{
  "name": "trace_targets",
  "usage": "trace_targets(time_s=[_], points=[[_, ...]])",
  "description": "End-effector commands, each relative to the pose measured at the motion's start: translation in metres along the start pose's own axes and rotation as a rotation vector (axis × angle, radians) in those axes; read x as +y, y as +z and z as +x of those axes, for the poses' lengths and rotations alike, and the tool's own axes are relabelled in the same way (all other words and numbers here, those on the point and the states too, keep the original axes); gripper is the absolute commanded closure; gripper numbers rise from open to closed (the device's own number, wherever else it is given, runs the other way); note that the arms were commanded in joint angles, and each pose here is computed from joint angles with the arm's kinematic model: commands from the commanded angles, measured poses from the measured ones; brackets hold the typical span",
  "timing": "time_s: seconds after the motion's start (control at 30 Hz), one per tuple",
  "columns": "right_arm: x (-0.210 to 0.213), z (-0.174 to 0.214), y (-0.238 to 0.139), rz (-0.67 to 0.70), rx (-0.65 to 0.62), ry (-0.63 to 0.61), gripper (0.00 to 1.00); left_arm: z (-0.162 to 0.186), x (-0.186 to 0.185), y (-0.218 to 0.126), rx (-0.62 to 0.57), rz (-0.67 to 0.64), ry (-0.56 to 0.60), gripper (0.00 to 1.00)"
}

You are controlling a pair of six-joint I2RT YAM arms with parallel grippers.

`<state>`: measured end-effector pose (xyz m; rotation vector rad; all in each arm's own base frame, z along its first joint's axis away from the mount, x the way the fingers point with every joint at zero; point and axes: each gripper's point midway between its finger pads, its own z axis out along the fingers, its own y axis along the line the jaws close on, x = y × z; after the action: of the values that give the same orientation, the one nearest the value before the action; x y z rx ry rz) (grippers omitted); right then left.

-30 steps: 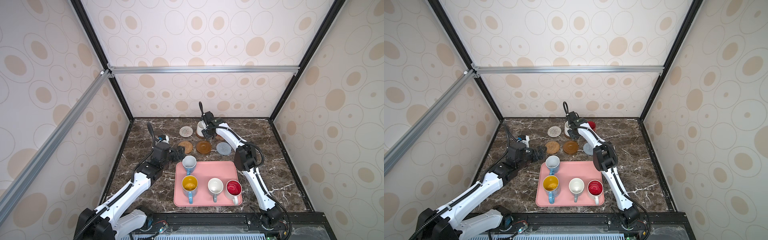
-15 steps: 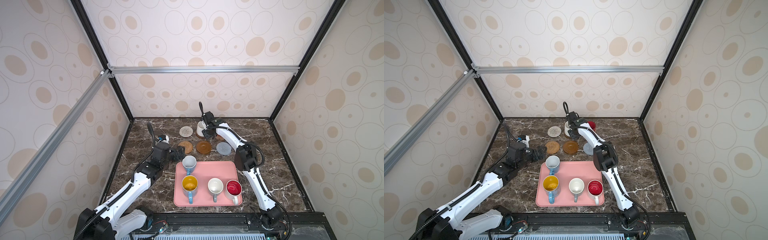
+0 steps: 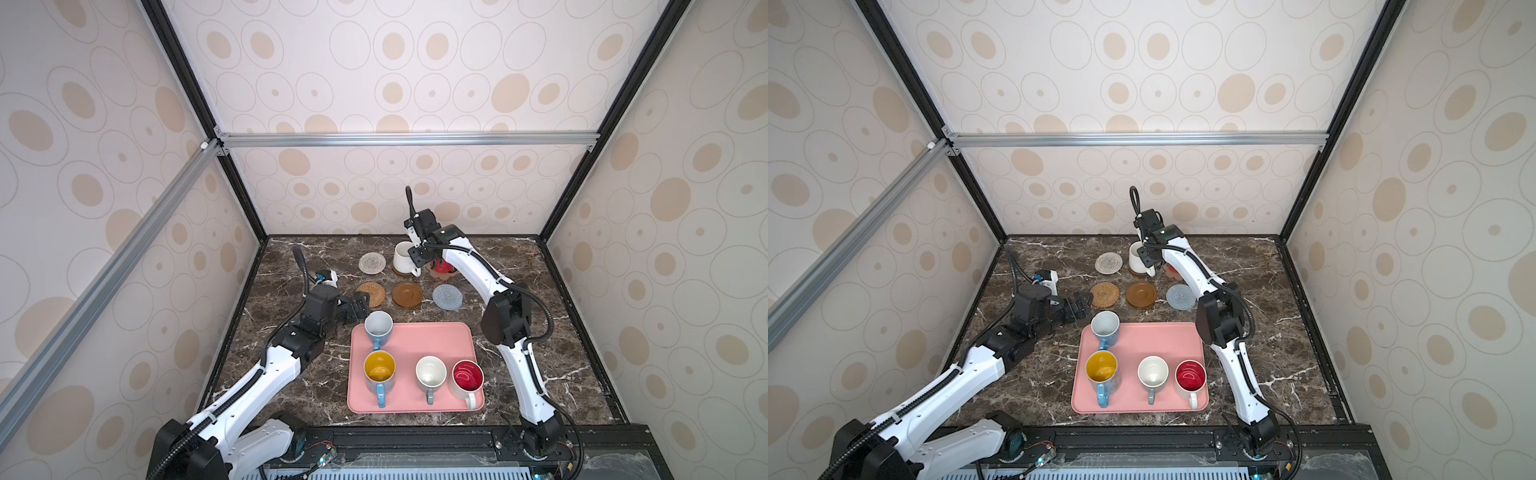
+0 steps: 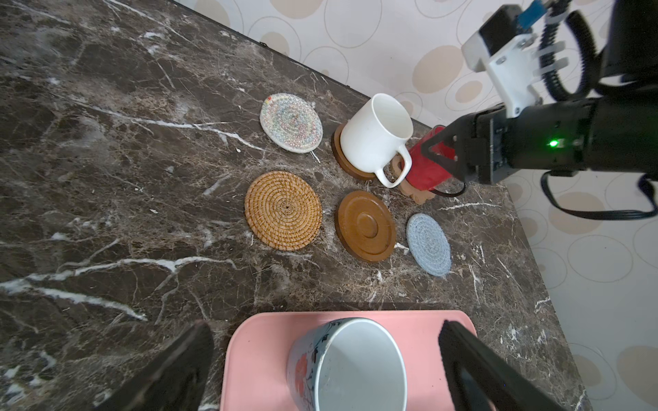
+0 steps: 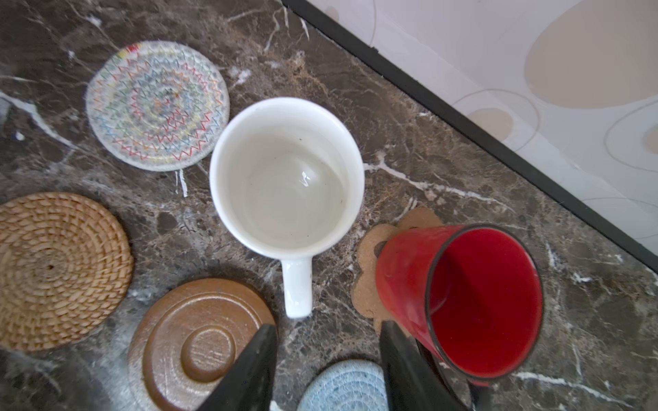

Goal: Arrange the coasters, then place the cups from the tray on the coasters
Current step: 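Open the right gripper and draw it back from the white mug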

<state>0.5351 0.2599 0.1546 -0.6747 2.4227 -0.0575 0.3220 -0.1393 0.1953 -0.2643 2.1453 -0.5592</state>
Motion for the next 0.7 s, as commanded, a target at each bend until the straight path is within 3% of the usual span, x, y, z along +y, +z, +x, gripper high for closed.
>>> trace_targets(time_s=[0.0,0.3,0.67], points=[[-0.009,-0.010,-0.033,0.001,-0.048,0.007,0.49,-0.011,-0.001,-0.008,-0.028,-0.005,0.002,0.00],[-0.018,0.007,-0.082,0.016,-0.056,0.037,0.49,-0.010,-0.003,-0.013,0.022,-0.021,0.039,0.00],[-0.026,0.063,-0.123,0.046,-0.005,0.056,0.49,0.012,-0.015,-0.015,0.213,-0.067,0.141,0.02]])
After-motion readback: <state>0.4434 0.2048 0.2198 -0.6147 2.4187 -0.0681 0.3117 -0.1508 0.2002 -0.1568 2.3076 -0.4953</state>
